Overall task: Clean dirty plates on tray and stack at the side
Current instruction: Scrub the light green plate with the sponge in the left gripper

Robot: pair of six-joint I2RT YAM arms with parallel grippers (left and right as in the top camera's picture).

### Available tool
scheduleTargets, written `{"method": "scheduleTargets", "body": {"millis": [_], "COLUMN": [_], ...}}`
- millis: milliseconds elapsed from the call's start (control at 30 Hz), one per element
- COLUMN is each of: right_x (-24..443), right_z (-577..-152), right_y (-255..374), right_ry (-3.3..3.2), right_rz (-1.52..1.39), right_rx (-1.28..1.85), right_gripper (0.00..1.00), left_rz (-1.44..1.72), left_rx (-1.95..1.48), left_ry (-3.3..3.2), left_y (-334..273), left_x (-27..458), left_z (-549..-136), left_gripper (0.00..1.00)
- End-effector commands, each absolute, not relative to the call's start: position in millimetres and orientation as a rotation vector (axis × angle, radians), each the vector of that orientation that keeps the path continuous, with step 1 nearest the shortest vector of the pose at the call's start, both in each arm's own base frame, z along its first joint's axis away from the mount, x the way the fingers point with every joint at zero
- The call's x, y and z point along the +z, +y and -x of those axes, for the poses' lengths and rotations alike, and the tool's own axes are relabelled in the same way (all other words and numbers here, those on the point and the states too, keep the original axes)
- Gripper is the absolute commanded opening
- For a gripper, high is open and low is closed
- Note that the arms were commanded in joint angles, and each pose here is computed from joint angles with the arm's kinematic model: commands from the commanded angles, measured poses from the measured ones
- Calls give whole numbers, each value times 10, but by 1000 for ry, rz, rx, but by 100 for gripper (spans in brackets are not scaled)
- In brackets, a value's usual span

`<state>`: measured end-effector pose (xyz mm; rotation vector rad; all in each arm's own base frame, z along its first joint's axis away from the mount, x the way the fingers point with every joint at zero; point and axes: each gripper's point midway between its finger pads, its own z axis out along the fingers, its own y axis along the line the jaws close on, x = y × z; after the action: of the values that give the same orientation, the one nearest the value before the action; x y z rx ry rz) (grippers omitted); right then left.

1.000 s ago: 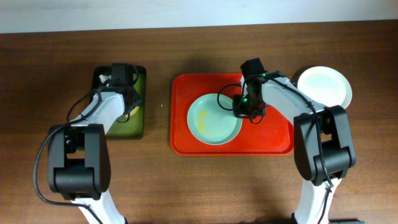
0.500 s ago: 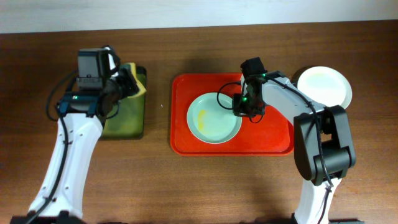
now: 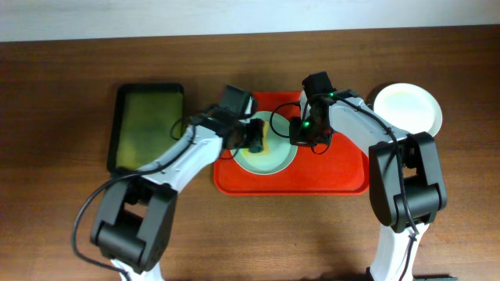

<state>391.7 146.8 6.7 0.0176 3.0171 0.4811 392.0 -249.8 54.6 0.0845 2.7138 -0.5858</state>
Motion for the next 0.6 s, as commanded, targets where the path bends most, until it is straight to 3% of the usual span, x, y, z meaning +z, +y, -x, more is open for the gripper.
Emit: {"method": "scheduleTargets", "body": {"millis": [0,200,333,433,567], "right_x": [-43,-43,-43,-43,-43], "right_z": [-3841,-3841,-3842,-3843,-3844], "right_y": [1460,1459,1460,1458,1460], "right_ry": [3049,3049,3049,3049,3048], "right_rz": [1,2,1,1,1], "right_rx": [463,462,463,463,463], "right_gripper": [4,4,4,4,4], "left_rz": [23,84,136,153,102], "left_rx": [-452,-43,185,111,-244], "left_ry": [2729,2729,2675,2605,2582], "left_y": [-2427,-1904,-1542,-1616,-2065], "left_x": [336,134,384,752,1053], "left_z": [-3954,-3985,-4037,-4146,-4191], "left_gripper": [0,0,0,0,0]}}
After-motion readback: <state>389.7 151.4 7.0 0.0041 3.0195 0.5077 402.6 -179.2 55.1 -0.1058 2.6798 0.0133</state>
